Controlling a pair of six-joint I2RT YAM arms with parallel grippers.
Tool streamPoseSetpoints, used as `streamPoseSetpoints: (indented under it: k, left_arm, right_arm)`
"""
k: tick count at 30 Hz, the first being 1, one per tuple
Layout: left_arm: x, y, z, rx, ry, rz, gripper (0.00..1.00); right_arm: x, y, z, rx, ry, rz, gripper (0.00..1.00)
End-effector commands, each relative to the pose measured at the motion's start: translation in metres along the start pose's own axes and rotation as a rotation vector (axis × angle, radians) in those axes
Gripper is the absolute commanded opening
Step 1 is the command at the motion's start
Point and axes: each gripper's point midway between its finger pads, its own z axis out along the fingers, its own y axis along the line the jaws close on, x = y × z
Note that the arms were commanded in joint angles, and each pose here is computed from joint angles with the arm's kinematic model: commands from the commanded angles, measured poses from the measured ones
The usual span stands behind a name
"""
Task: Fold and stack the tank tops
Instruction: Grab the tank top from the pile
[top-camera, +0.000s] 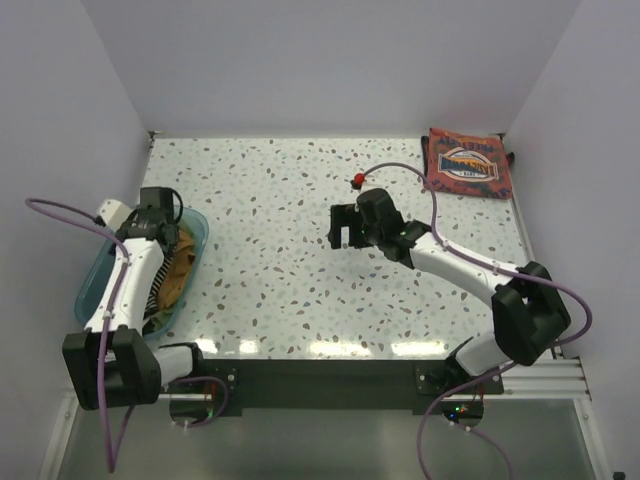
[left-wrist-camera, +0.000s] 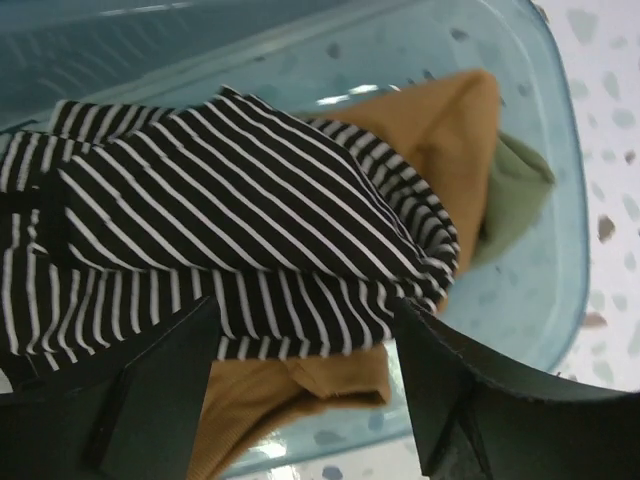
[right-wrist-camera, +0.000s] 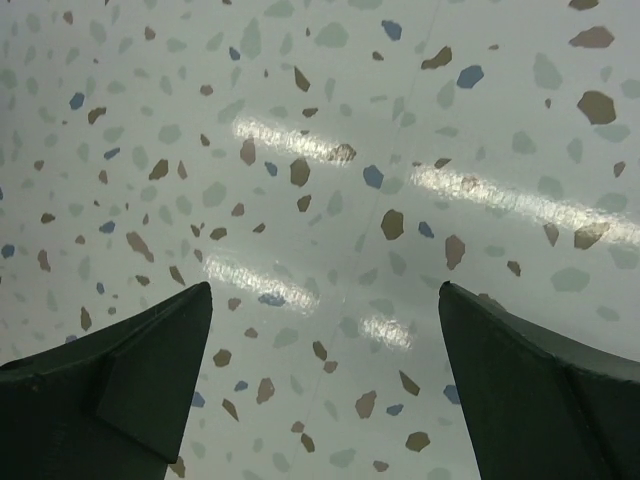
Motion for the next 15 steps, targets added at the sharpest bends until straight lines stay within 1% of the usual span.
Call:
streamPoseSetpoints:
  k: [1,2,3,5,7,9,10,11,13,14,15]
  left_arm:
    - [-0.004,0.031,0.018,-0.121,-0.039,-0.066,0.77]
    - [-0.001,0.036,0.026,-0.138,-0.027,-0.077,0.79]
    - [0.003,0.038,0.03,-0.143,-0.011,-0.082,0.84]
    - [0.011,0.043,0.044,-0.159,0.013,-0.094,0.88]
    - [0.016,0.04,0.052,-0.146,0.03,-0.092,0.89]
    - [0.018,0.038,0.06,-0.133,0.04,-0.096,0.87]
    - [0.019,0.038,0.062,-0.133,0.042,-0.098,0.84]
    - [0.021,0.039,0.065,-0.137,0.05,-0.097,0.75]
    - [0.017,0.036,0.065,-0.134,0.049,-0.104,0.61]
    - [0.014,0.035,0.064,-0.131,0.045,-0.105,0.45]
    - [0.007,0.032,0.061,-0.119,0.037,-0.104,0.39]
  right_arm:
    - [0.0,0.011,-0.02,-0.064,-0.005,0.013,0.99]
    - [0.001,0.012,-0.022,-0.07,-0.004,0.01,0.99]
    - [0.003,0.013,-0.024,-0.075,-0.002,0.009,0.99]
    - [0.006,0.019,-0.028,-0.106,0.005,0.011,0.99]
    - [0.01,0.021,-0.03,-0.119,0.009,0.007,0.99]
    - [0.013,0.022,-0.032,-0.124,0.011,0.001,0.99]
    - [0.014,0.022,-0.033,-0.125,0.013,-0.003,0.99]
    - [0.013,0.022,-0.034,-0.125,0.011,-0.004,0.99]
    - [0.014,0.02,-0.036,-0.123,0.01,-0.006,0.99]
    - [0.015,0.021,-0.037,-0.125,0.011,-0.006,0.99]
    - [0.013,0.02,-0.039,-0.125,0.006,-0.005,0.99]
